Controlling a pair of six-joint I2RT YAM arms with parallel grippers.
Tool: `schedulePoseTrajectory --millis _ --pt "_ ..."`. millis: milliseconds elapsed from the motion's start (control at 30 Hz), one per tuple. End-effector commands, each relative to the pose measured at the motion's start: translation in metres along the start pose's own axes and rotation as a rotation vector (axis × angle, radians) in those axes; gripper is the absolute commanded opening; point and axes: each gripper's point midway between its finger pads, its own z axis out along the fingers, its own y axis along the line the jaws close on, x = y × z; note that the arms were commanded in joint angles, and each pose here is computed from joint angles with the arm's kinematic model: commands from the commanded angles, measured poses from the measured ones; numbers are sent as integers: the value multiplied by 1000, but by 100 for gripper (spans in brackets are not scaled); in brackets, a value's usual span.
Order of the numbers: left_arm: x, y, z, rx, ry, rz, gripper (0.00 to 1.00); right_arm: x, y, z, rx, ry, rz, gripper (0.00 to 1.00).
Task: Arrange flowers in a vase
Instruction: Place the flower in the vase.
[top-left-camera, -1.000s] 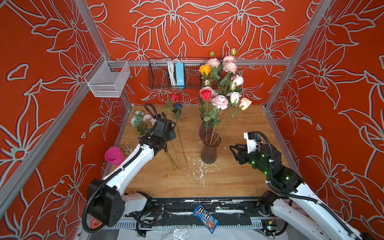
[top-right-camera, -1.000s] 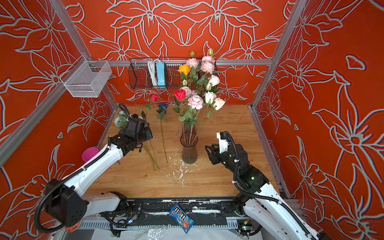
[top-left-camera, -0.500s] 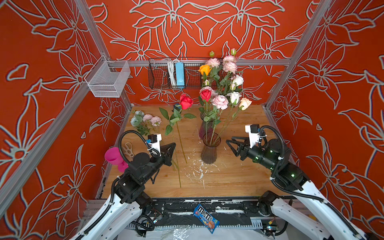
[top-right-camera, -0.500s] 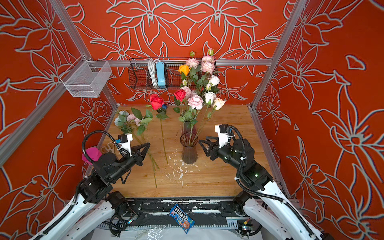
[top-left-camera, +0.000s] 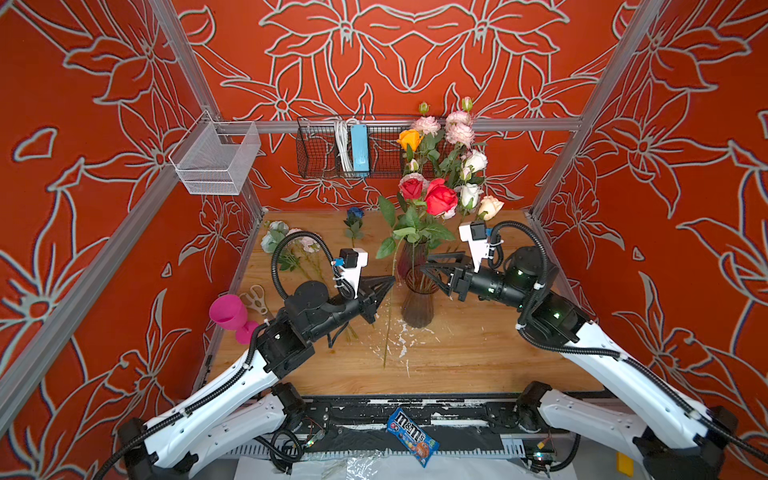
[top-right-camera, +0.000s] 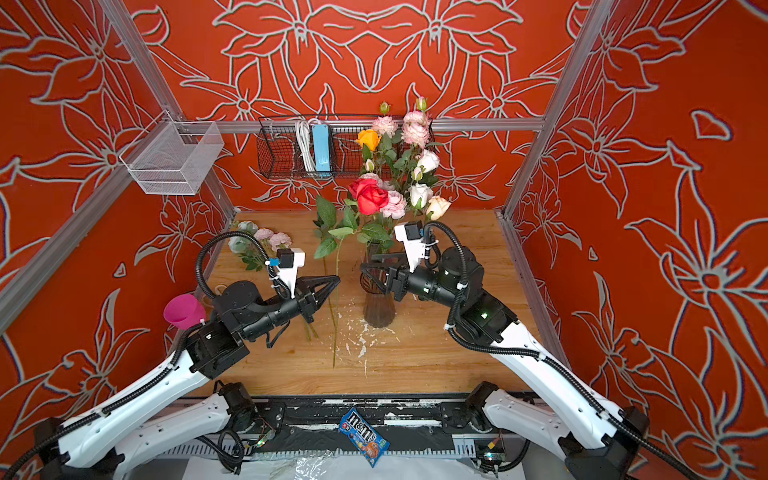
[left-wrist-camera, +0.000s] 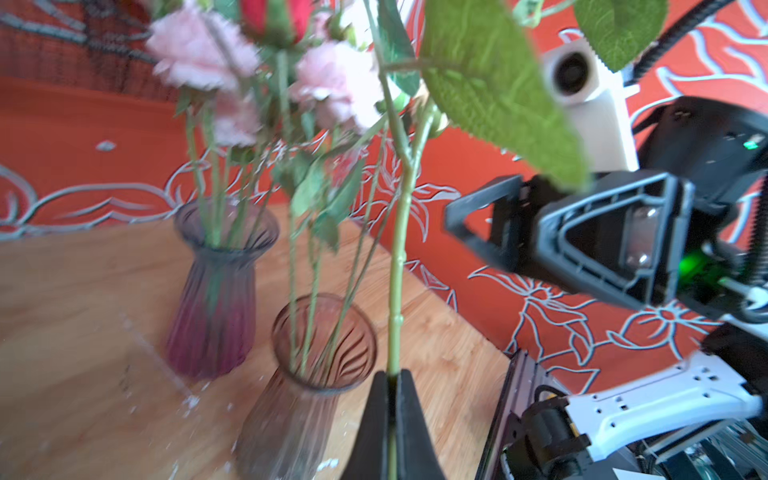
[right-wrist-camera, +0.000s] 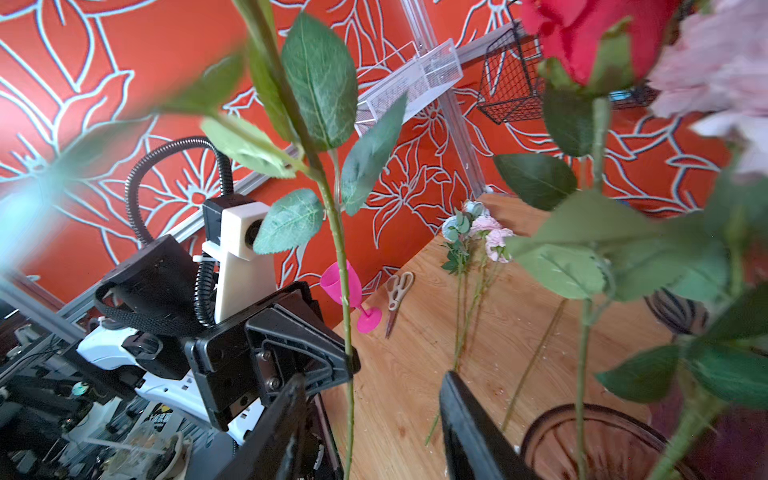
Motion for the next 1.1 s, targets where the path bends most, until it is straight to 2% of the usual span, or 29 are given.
schedulePoseTrajectory --millis 0,233,433,700,767,833,867,933,1000,1067 --pt "-21 -22 7 83 -49 44 0 -9 14 9 -40 -19 -20 52" --pt "-16 -30 17 106 -23 53 0 -14 14 19 -42 -40 -20 43" --pt "-10 -31 17 113 -12 54 0 -17 10 26 -36 -47 -15 18" --pt "-6 -29 19 98 6 53 1 -10 9 31 -40 -19 -24 2" --pt "-6 -24 18 75 -1 47 25 -11 8 29 -30 -24 -31 0" --pt "-7 -20 16 54 -9 49 31 -13 6 26 -10 -33 -43 0" --pt "-7 -18 14 40 -13 45 38 -15 6 25 -3 -38 -51 0" --pt "-8 -12 8 8 -39 37 59 -22 7 20 21 -53 -80 0" --pt "-8 -2 -1 -45 -71 29 68 -33 8 14 53 -79 -117 0" --pt "-7 11 -14 -108 -107 12 71 -50 11 5 92 -115 -166 0"
